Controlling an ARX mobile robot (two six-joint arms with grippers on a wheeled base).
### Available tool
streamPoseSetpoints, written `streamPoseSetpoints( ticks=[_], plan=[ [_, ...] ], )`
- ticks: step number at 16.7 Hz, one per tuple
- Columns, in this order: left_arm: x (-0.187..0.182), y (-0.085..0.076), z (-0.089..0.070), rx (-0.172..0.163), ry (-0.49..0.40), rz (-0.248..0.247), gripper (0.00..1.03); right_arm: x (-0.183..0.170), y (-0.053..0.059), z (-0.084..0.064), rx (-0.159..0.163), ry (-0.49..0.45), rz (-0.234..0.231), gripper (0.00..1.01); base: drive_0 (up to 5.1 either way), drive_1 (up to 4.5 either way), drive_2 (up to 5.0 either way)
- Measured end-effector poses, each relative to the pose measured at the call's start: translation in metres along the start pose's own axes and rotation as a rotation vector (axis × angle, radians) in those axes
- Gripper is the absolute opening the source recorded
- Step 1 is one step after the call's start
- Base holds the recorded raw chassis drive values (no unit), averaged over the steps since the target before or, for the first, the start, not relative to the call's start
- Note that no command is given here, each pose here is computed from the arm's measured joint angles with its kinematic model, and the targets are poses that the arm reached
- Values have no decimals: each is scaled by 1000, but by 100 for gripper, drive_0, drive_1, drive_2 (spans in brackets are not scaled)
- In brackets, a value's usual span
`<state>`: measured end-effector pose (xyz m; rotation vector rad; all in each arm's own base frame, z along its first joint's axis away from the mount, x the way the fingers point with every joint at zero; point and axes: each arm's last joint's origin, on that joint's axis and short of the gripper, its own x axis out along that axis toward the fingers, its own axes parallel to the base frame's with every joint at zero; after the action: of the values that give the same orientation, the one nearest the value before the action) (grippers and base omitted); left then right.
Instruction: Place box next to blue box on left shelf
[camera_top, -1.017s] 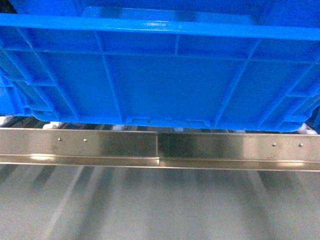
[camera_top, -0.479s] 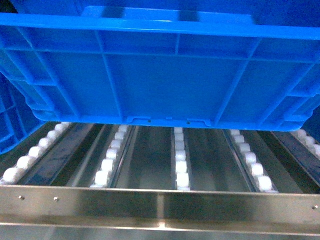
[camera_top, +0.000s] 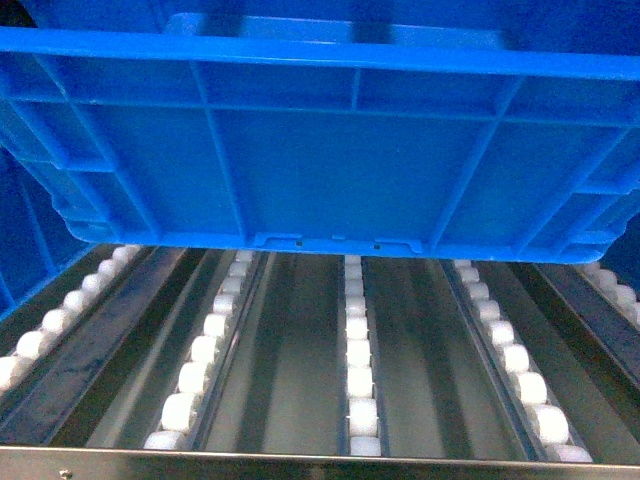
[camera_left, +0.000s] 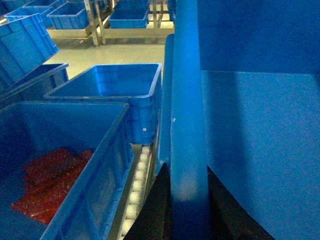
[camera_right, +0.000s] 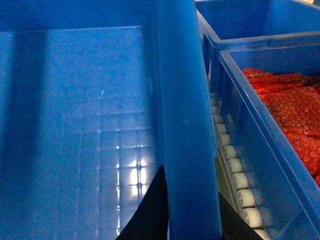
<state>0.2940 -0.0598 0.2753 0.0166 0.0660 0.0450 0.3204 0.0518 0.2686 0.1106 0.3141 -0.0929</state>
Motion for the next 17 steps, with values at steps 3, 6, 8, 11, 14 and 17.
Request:
streamPoseSetpoints(
  ticks=[3,6,8,11,14,17],
  plan=[
    [0,0,0,0,0,0,9,0,0,0,0,-1,0,9,0,0,0],
    [0,0,0,0,0,0,9,0,0,0,0,-1,0,9,0,0,0],
    [0,0,0,0,0,0,9,0,0,0,0,-1,0,9,0,0,0],
    [0,0,0,0,0,0,9,0,0,0,0,-1,0,9,0,0,0],
    [0,0,0,0,-1,0,9,0,0,0,0,-1,0,9,0,0,0],
    [0,0,0,0,0,0,9,0,0,0,0,-1,0,9,0,0,0]
  ],
)
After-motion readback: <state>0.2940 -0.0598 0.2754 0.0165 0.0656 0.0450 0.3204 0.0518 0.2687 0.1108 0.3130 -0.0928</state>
